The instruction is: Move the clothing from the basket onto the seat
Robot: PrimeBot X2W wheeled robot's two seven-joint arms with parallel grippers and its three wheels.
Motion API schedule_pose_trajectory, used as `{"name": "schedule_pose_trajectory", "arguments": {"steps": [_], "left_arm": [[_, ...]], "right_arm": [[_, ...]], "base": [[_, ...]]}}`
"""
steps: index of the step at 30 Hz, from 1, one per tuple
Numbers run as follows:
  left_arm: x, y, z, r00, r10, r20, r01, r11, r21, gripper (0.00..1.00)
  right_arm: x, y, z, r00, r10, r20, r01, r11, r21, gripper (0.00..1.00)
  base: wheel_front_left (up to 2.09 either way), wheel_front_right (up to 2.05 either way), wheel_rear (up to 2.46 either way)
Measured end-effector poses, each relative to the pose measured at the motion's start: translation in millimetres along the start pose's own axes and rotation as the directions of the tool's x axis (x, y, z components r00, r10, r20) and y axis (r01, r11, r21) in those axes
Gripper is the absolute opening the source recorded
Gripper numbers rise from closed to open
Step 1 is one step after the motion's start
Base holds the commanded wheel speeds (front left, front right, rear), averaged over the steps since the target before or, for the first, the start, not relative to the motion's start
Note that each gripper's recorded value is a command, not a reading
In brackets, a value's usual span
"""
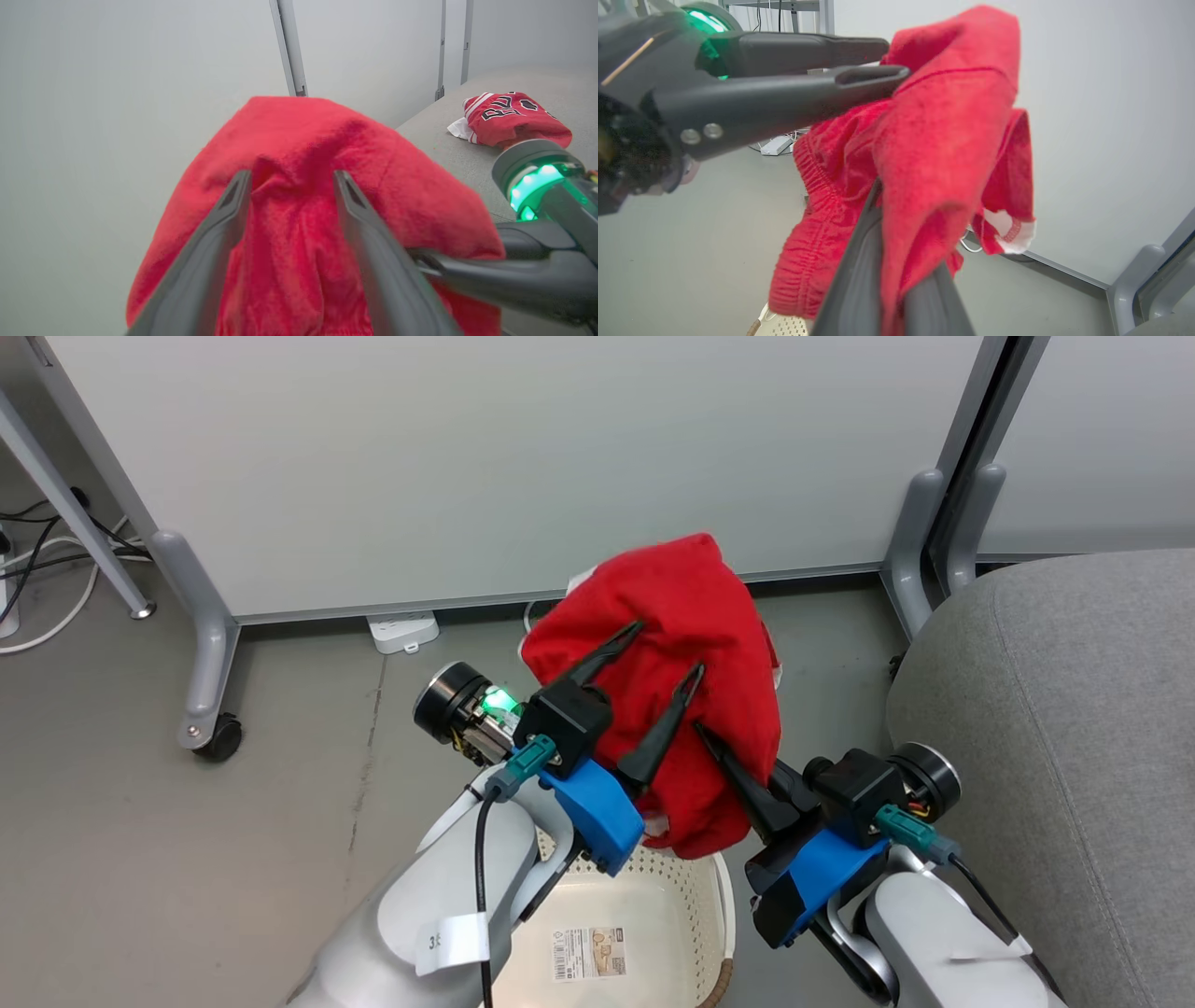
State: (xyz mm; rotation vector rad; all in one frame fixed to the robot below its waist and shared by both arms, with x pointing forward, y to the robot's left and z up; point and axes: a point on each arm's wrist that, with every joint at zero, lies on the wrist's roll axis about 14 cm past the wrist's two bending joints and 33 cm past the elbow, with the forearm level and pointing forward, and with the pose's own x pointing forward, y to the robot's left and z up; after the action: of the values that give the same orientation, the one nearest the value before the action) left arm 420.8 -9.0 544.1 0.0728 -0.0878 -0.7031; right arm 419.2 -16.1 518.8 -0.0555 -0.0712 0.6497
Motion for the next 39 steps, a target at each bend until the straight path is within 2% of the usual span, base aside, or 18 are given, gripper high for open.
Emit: {"name": "schedule_pose_trajectory", "arguments": {"steps": [12, 23, 32, 39], "left_arm": [[6, -6, -7, 1.0, -0.023, -0.009, 0.023, 1.0, 0.007, 1.0], [26, -29, -19, 0.994, -0.108, -0.019, 0.108, 0.994, -0.016, 1.0], [46, -64, -34, 0.975, -0.221, -0.033, 0.22, 0.975, -0.043, 1.0], [57, -103, -45, 0.939, -0.342, -0.032, 0.339, 0.938, -0.071, 1.0]], "right_arm": [[-7, -15, 3, 0.999, -0.046, 0.014, 0.046, 0.999, 0.004, 0.0], [-31, -64, 2, 0.983, -0.184, 0.013, 0.184, 0.983, -0.011, 0.0], [-66, -120, 1, 0.936, -0.352, 0.008, 0.352, 0.935, -0.03, 0.0], [-109, -157, -5, 0.872, -0.489, -0.012, 0.488, 0.871, -0.049, 0.0]], "base": [[0.0, 0.0, 0.0], [0.0, 0.0, 0.0], [0.0, 0.0, 0.0], [0.0, 0.0, 0.0]]}}
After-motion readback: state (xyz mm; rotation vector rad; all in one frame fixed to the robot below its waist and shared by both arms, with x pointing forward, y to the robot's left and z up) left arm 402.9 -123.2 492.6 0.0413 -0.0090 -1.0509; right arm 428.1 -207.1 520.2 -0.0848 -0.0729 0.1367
